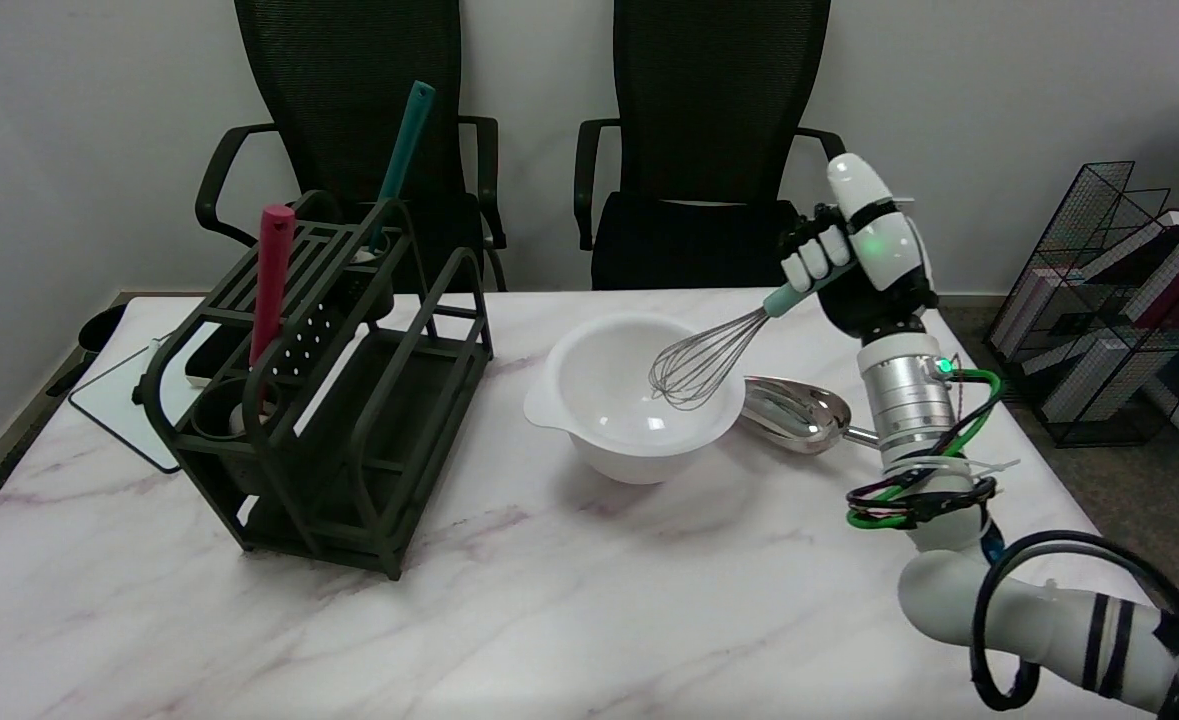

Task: Pick up the whisk.

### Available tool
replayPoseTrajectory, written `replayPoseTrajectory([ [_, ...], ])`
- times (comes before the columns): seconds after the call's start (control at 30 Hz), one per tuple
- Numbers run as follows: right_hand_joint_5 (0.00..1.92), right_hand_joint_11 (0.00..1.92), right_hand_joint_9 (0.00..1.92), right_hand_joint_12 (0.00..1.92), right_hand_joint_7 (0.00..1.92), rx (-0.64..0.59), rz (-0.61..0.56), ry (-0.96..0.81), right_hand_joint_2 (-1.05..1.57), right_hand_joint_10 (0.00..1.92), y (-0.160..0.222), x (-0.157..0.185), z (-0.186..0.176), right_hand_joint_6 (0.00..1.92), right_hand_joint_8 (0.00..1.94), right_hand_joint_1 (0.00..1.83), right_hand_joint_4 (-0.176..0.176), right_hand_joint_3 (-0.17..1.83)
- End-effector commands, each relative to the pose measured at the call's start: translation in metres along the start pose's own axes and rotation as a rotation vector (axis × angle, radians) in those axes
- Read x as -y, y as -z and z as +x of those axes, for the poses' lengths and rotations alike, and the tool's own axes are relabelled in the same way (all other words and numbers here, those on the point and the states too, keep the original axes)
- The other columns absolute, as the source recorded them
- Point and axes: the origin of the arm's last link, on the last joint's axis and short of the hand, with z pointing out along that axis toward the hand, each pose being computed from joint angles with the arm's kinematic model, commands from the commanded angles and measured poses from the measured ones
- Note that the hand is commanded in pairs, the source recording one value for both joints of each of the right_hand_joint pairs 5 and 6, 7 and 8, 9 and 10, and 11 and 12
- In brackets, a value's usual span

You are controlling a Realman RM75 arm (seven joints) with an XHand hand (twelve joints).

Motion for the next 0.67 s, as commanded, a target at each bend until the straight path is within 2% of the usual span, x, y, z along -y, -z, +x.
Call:
replayPoseTrajectory([
  [0.03, 1.92, 1.92, 1.92, 1.92, 1.92, 0.099, 0.023, -0.39, 1.57, 1.92, -0.006, 0.036, 0.021, 1.92, 1.92, 0.99, 0.0, 0.46],
  [0.27, 1.92, 1.92, 1.92, 1.92, 1.92, 0.071, 0.153, -0.427, 1.57, 1.92, 0.009, 0.048, 0.05, 1.92, 1.92, 0.98, 0.0, 0.5],
  [0.5, 1.92, 1.92, 1.92, 1.92, 1.92, 0.044, 0.154, -0.413, 1.57, 1.92, 0.032, 0.038, 0.073, 1.92, 1.92, 0.99, 0.0, 0.53],
  [0.67, 1.92, 1.92, 1.92, 1.92, 1.92, 0.035, 0.211, -0.413, 1.57, 1.92, 0.044, 0.037, 0.082, 1.92, 1.92, 0.99, 0.0, 0.55],
])
